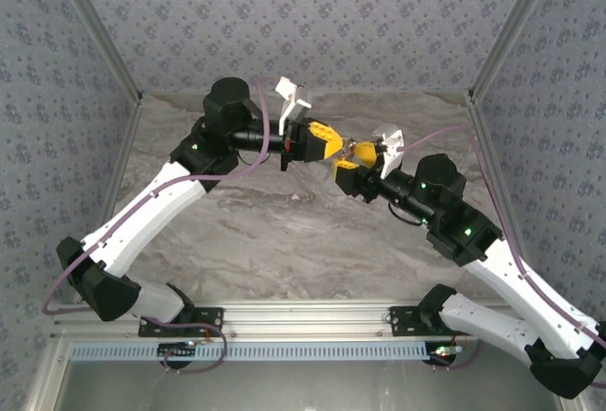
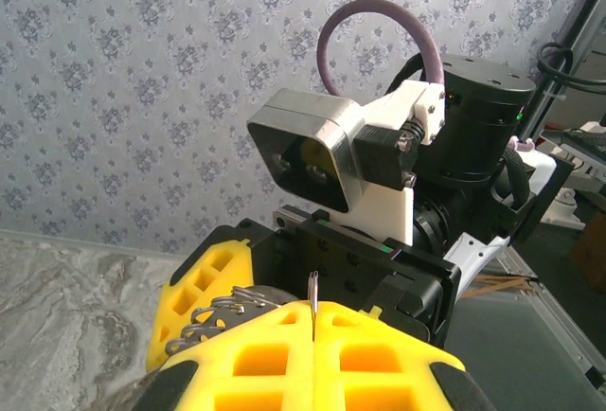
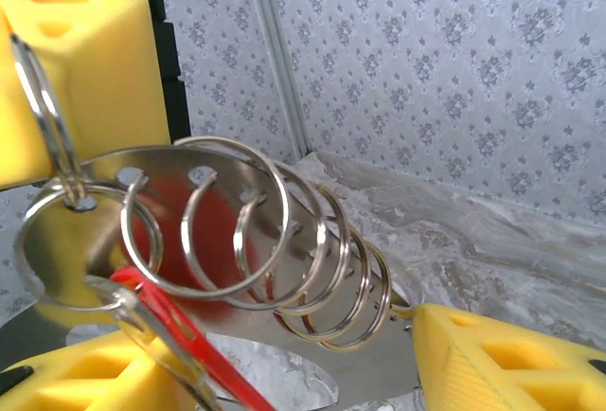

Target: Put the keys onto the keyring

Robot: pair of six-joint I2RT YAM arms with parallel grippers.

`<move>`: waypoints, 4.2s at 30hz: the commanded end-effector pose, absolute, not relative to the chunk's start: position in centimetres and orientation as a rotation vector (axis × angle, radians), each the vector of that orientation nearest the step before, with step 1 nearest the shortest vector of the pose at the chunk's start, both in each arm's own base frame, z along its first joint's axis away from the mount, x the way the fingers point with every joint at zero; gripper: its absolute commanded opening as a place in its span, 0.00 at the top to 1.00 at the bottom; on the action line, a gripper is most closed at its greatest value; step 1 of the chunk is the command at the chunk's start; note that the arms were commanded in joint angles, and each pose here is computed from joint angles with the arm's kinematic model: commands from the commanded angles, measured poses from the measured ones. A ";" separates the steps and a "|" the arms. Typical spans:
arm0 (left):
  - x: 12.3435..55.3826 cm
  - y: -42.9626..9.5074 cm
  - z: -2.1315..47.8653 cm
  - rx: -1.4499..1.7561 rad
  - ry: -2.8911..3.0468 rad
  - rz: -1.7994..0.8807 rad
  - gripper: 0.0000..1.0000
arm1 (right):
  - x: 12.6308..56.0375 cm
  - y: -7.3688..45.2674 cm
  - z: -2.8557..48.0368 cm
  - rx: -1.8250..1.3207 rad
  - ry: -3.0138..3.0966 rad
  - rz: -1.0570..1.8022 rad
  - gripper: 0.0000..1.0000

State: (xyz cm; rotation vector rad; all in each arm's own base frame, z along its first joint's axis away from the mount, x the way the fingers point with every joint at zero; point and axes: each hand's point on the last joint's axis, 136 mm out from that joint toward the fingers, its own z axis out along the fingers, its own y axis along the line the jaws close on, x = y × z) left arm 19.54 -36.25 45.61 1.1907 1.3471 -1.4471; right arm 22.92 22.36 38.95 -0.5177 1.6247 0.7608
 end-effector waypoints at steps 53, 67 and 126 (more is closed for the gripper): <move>18.5 -35.7 46.4 1.198 1.299 -1.435 1.00 | 20.7 21.1 41.7 -0.697 1.660 0.673 1.00; 18.6 -35.7 46.3 1.196 1.303 -1.435 1.00 | 20.5 20.8 40.0 -0.665 1.689 0.701 1.00; 23.8 -21.9 38.7 0.444 1.658 -0.947 0.25 | 39.7 33.2 13.7 -0.552 2.244 0.914 1.00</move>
